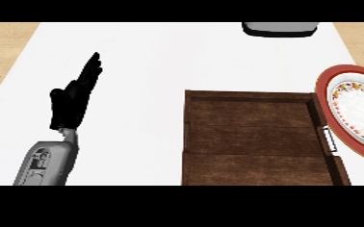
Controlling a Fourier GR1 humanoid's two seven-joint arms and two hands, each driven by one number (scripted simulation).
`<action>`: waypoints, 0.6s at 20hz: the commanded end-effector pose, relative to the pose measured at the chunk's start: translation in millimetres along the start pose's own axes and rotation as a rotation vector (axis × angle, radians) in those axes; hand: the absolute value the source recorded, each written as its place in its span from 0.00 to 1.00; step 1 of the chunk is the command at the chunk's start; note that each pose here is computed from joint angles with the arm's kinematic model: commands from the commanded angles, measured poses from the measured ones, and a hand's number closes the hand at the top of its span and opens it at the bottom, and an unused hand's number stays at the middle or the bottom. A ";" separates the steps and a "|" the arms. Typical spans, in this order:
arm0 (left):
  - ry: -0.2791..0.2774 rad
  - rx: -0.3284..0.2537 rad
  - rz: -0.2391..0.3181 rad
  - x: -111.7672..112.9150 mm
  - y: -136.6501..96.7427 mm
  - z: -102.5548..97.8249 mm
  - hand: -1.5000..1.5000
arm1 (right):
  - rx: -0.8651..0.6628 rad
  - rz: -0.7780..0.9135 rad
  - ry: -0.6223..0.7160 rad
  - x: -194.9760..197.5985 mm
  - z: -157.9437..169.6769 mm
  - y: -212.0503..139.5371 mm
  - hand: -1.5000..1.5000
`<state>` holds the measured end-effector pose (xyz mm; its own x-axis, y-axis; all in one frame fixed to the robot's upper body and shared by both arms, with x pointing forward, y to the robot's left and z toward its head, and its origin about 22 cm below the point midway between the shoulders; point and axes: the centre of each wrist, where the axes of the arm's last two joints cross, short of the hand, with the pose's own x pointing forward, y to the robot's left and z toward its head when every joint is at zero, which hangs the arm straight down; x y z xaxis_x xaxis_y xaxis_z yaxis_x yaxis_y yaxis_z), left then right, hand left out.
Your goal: Pick the bell pepper from the tray and place it in the plate
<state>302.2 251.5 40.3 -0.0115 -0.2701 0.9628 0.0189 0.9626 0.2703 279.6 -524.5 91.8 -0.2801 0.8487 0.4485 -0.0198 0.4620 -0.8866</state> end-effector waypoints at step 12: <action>0.001 -0.014 -0.010 4.7 6.6 7.1 0.50 | 0.156 -0.156 0.118 -7.5 -32.5 85.2 0.00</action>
<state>307.6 250.6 40.0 -0.0171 -0.2782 0.9604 0.0222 0.9602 0.2785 313.6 -479.1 21.6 -0.1512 0.8269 0.5417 -0.1775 0.5164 -0.8378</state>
